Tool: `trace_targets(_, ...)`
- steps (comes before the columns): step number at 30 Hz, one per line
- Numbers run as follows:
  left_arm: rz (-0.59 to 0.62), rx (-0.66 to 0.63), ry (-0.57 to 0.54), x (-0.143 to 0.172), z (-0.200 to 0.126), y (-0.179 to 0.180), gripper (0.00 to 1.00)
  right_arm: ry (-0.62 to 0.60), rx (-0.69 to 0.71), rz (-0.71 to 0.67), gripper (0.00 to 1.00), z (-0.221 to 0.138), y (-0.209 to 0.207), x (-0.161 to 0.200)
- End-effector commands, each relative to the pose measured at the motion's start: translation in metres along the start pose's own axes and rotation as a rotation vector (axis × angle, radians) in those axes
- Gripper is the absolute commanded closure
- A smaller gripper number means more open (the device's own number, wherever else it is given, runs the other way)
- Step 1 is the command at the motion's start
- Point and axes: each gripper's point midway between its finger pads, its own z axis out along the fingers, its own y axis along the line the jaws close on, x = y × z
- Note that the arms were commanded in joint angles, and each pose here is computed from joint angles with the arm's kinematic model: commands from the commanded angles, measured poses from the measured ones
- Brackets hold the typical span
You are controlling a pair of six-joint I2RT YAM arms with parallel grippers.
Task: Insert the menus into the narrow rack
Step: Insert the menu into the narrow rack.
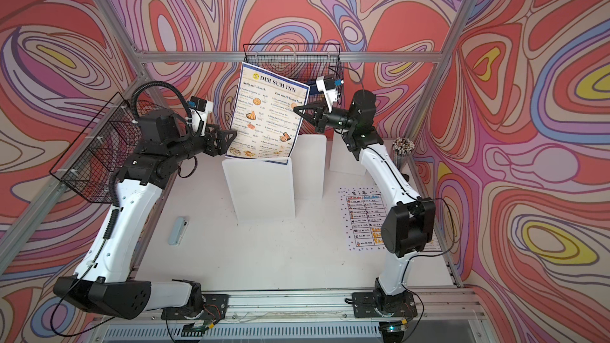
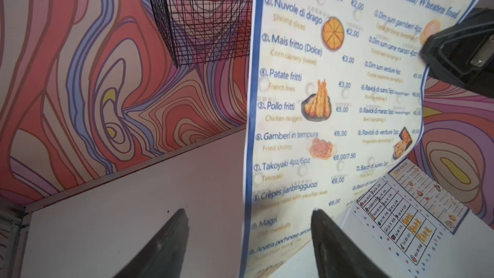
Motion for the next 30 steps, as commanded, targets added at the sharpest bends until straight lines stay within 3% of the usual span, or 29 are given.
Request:
trace_targets(1, 0.06, 0.052, -0.054, -0.013, 0.001, -0.006, 0.31, -0.007, 0.0, -0.012, 1.0, 0.002, -0.003, -0.003)
trace_targets(8, 0.053, 0.073, -0.041, -0.002, 0.011, 0.001, 0.41, -0.019, 0.004, -0.01, 1.0, 0.003, -0.005, -0.004)
trace_targets(19, 0.047, 0.134, -0.026, 0.008, 0.021, 0.0, 0.85, -0.049, 0.045, -0.04, 1.0, 0.005, -0.019, -0.008)
trace_targets(30, 0.044, 0.148, -0.027, 0.009, 0.02, -0.003, 0.96, -0.061, -0.005, -0.071, 1.0, 0.006, -0.012, -0.006)
